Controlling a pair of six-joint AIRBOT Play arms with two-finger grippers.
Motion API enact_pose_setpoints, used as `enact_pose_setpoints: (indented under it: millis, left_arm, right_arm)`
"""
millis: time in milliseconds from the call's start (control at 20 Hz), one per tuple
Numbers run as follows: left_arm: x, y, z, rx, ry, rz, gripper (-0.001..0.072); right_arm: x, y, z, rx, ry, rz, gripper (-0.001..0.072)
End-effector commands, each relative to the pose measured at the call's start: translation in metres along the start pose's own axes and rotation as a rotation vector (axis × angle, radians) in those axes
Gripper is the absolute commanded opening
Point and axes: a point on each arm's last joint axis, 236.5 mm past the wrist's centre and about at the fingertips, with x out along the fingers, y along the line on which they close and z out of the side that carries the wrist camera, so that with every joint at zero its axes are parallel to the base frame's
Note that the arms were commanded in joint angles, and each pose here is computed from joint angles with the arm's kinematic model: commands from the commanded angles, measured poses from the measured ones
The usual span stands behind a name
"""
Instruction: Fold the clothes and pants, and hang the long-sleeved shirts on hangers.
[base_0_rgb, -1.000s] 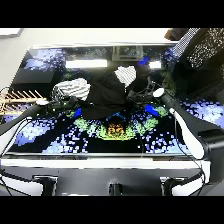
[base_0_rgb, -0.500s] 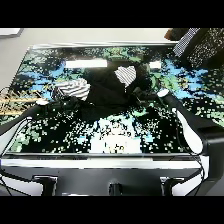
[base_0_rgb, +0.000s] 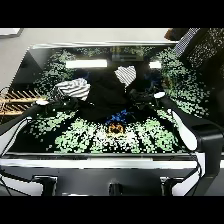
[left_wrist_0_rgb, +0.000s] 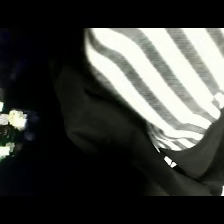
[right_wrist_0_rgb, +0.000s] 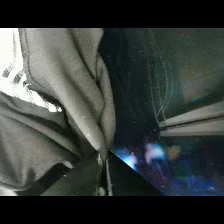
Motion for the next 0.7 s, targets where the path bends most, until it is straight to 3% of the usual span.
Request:
enact_pose_setpoints:
  millis: [0,150,350,500,650]
  left_arm:
    - [-0.008,-0.016,0.002,0.042,0.003,-0.022,0.0019]
    - [-0.040,-0.069,0.018,0.206,-0.003,-0.052,0.0017]
    - [-0.132,-0.184,0.048,0.484,-0.140,-0.107,0.0018]
    - [-0.236,-0.281,0.050,0.655,-0.356,-0.175,0.0018]
    - [-0.337,-0.354,0.013,0.767,-0.536,-0.278,0.0018]
  right_arm:
    - [-0.014,0.021,0.010,-0.064,-0.028,0.035,0.0027]
    - [-0.073,0.083,0.044,-0.214,-0.136,0.094,0.0026]
    - [-0.210,0.204,0.062,-0.474,-0.321,0.216,0.0026]
    - [-0.338,0.286,0.039,-0.693,-0.540,0.263,0.0027]
    - [-0.463,0.340,-0.021,-0.859,-0.752,0.323,0.0027]
